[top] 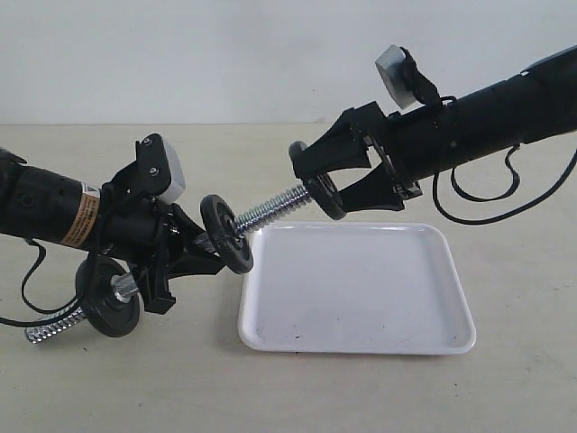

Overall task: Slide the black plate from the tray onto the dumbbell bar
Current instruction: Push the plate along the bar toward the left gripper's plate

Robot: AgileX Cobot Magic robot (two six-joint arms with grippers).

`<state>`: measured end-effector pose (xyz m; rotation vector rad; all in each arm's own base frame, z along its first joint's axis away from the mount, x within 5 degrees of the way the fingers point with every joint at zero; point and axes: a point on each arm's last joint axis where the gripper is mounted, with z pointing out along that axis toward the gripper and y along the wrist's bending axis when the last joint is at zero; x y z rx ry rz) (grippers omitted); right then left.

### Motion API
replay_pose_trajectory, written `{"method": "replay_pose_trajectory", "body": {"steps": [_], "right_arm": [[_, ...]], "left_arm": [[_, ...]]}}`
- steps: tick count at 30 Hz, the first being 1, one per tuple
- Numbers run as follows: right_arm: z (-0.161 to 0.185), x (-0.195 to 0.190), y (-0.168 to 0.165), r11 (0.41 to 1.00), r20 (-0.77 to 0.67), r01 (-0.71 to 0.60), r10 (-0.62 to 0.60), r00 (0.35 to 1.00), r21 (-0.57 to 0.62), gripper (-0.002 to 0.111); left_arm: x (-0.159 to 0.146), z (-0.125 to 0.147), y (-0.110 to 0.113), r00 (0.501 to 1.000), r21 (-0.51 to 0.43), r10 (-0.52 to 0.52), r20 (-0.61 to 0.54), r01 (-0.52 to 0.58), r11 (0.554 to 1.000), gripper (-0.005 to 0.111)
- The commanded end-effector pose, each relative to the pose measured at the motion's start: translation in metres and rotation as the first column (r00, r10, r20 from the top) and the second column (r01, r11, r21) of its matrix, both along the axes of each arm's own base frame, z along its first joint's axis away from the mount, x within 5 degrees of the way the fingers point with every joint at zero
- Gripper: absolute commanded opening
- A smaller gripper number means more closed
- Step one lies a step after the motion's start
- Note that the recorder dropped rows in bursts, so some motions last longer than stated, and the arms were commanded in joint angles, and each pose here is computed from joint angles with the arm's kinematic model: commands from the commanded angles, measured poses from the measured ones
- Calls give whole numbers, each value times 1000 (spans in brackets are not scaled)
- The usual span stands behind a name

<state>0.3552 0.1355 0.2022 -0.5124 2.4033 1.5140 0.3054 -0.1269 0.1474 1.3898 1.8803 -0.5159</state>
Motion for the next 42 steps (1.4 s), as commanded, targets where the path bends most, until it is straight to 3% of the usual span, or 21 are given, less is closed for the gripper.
{"method": "replay_pose_trajectory", "body": {"steps": [1, 15, 32, 42], "right_arm": [[17, -3, 6, 998, 31, -26, 24, 999, 63, 0], [13, -14, 24, 994, 36, -109, 109, 993, 22, 0], [10, -7, 3, 998, 19, -68, 68, 997, -15, 0], [14, -5, 5, 999, 8, -38, 38, 999, 25, 0]], "left_arm": [[2, 31, -9, 999, -167, 4, 38, 3, 986, 4], [2, 32, -10, 999, -177, 9, 40, -2, 984, 4], [0, 33, -12, 999, -197, -19, 36, 26, 980, 4], [-1, 34, -13, 999, -210, -30, 35, 37, 977, 4]]}}
